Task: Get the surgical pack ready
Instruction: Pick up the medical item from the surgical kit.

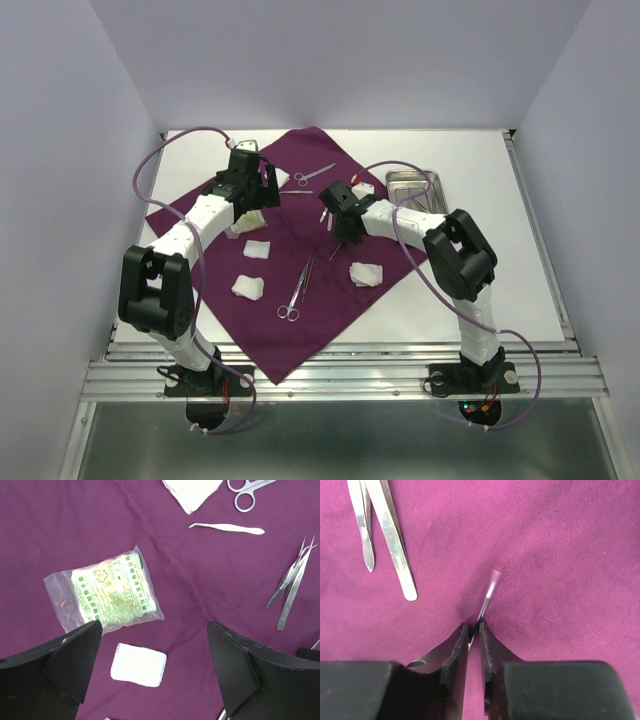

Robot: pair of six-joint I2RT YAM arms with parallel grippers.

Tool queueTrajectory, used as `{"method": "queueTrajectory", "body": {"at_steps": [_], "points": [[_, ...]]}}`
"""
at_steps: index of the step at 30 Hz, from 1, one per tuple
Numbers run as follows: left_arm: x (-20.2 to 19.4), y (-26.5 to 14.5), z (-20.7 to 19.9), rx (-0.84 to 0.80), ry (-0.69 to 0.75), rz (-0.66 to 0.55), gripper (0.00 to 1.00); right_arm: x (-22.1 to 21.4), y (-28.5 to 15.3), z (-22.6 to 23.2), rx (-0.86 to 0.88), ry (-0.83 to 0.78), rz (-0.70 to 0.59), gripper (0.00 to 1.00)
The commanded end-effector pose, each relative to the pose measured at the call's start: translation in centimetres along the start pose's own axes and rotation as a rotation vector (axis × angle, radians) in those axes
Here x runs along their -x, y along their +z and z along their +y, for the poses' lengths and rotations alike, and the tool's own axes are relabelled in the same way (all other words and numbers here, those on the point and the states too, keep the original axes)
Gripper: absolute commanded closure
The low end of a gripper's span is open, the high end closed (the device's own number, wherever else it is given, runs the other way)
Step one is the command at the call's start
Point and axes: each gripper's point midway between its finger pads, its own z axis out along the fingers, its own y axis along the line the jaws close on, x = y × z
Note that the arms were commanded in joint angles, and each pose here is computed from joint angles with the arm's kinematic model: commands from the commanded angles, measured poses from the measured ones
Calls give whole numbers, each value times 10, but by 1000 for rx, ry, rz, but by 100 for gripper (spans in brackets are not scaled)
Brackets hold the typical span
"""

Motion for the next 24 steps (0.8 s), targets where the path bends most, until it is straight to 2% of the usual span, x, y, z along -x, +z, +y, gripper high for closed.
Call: {"method": "queueTrajectory", "body": {"at_steps": [1,4,15,24], "points": [[8,-4,-3,-13,3,-37,1,14,0,3,-15,8,-55,85],[9,-3,-3,-15,2,-38,1,18,-8,3,-17,2,-81,92],[8,-2,-3,-13,3,-36,1,32,-22,-4,-18,-29,-138,98],[6,-2,-2,-11,3,-30,1,16,-15,-1,16,-42,-85,85]]}}
